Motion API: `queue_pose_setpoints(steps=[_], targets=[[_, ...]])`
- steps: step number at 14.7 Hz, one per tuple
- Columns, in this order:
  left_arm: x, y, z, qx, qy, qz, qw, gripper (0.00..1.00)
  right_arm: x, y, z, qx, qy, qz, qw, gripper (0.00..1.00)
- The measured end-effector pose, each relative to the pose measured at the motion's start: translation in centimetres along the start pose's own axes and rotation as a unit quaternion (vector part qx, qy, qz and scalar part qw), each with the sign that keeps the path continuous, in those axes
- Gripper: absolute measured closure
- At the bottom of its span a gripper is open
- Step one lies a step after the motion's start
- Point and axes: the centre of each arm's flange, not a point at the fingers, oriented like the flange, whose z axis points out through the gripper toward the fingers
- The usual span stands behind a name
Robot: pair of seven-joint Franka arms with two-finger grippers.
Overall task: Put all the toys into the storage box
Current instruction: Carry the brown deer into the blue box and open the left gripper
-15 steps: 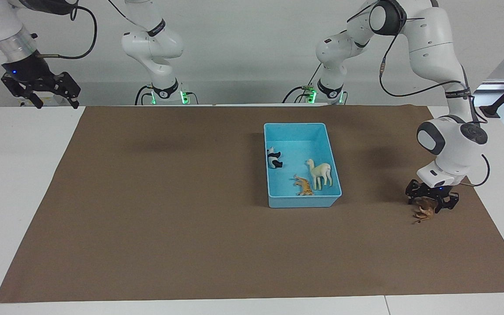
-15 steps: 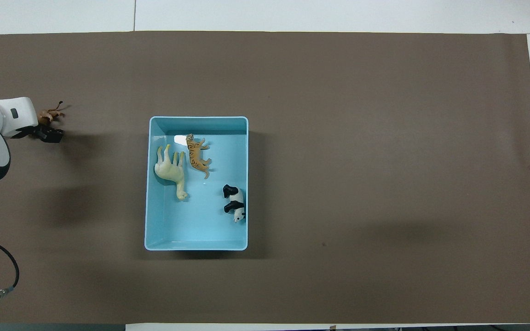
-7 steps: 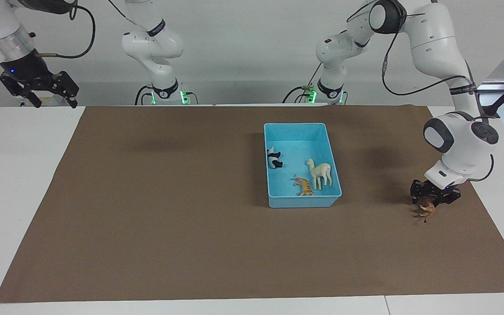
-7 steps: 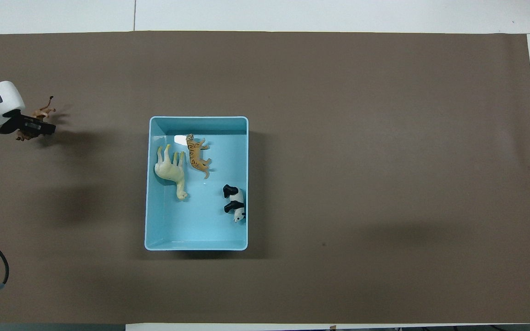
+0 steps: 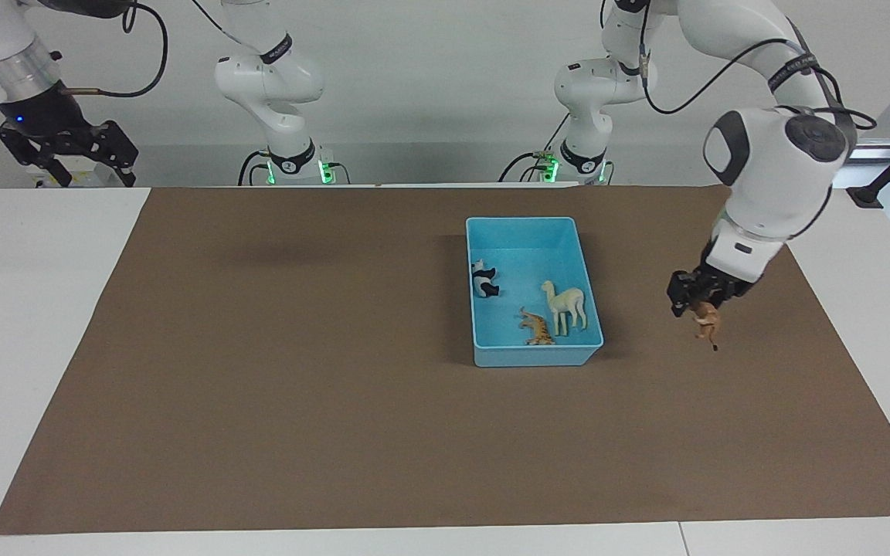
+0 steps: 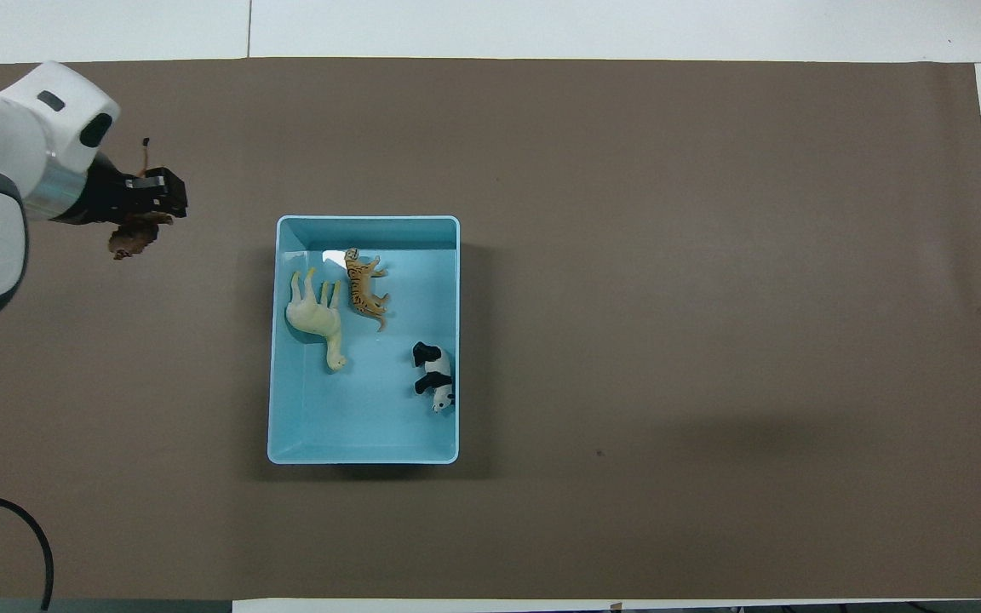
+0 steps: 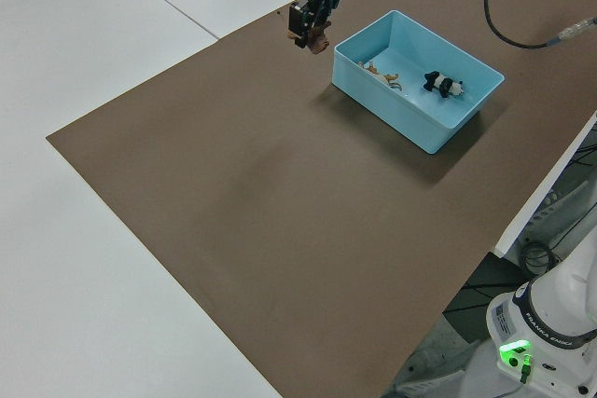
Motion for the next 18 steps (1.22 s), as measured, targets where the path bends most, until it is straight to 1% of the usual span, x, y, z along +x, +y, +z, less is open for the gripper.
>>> queue_pose_setpoints(steps=[2,4,5,8,10,12,14,16,18], targets=[[-2.7,4.5,-1.3,0.003,-0.008,-0.013,1.0,0.36,0.0,0.0,0.0,0.0,0.0,0.0,1.0,0.0],[-5.3,8.2,-0.5,0.007,-0.018,-0.021,1.0,0.36,0.0,0.0,0.0,0.0,0.0,0.0,1.0,0.0],[-6.4,9.5,0.3,0.009,-0.022,-0.022,0.999,0.3,0.0,0.0,0.0,0.0,0.0,0.0,1.0,0.0],[-7.5,10.4,1.6,0.01,-0.023,-0.027,0.999,0.01,0.0,0.0,0.0,0.0,0.0,0.0,1.0,0.0],[-7.4,10.1,1.3,0.009,-0.021,-0.03,0.999,0.0,0.0,0.0,0.0,0.0,0.0,0.0,1.0,0.0],[-7.2,9.3,0.5,0.008,-0.014,-0.035,0.999,0.0,0.0,0.0,0.0,0.0,0.0,0.0,1.0,0.0],[-6.5,6.6,-1.1,0.007,-0.005,-0.025,1.0,0.0,0.0,0.0,0.0,0.0,0.0,0.0,1.0,0.0],[-5.3,1.8,-3.2,0.009,0.007,0.006,1.0,0.0,0.0,0.0,0.0,0.0,0.0,0.0,1.0,0.0],[-4.2,-4.3,-5.4,0.015,0.012,0.033,0.999,0.0,0.0,0.0,0.0,0.0,0.0,0.0,1.0,0.0]])
